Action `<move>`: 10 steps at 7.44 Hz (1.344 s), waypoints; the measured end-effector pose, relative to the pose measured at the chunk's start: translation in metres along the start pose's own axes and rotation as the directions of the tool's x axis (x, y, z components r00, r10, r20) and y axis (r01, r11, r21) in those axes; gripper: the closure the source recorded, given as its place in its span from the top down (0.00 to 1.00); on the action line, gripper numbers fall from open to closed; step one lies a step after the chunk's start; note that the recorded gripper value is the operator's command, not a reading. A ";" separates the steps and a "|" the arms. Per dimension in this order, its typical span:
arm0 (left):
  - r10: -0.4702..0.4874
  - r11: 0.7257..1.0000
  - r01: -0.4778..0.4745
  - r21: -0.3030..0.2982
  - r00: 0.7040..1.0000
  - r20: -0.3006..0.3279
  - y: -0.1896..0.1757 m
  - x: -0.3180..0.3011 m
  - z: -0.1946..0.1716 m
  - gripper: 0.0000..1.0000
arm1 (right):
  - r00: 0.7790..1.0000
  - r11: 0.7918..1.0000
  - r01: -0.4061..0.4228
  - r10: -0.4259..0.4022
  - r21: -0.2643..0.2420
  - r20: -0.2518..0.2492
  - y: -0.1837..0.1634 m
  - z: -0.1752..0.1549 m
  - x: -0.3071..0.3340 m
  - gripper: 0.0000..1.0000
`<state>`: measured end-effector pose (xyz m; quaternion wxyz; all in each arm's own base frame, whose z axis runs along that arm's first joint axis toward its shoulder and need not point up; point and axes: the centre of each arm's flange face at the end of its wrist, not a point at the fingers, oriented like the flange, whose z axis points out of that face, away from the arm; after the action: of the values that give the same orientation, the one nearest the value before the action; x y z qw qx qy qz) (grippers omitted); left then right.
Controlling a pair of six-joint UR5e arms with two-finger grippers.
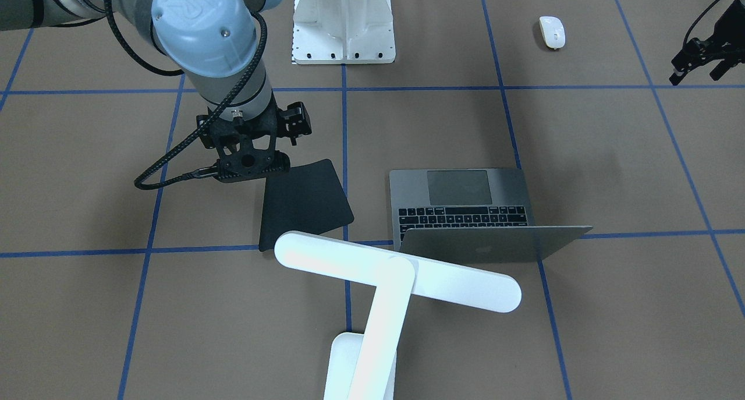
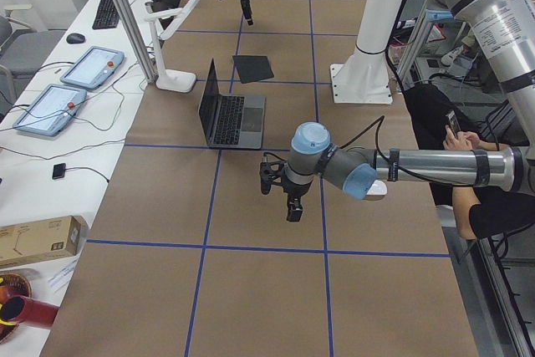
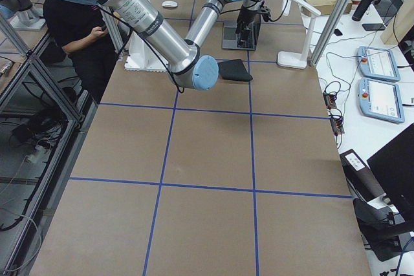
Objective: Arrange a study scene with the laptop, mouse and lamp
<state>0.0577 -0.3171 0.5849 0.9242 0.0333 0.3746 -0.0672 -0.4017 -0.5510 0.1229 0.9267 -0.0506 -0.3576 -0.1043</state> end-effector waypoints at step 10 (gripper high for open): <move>-0.043 0.990 0.023 -0.140 0.989 -0.140 0.084 0.009 0.043 1.00 | 0.975 0.973 0.220 -0.218 0.067 -0.031 0.034 0.031 0.048 1.00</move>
<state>0.1065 -0.2395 0.6103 0.8939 -0.0320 0.4439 -0.0540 -0.3795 -0.5203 0.1770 0.9148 0.0230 -0.3537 -0.1938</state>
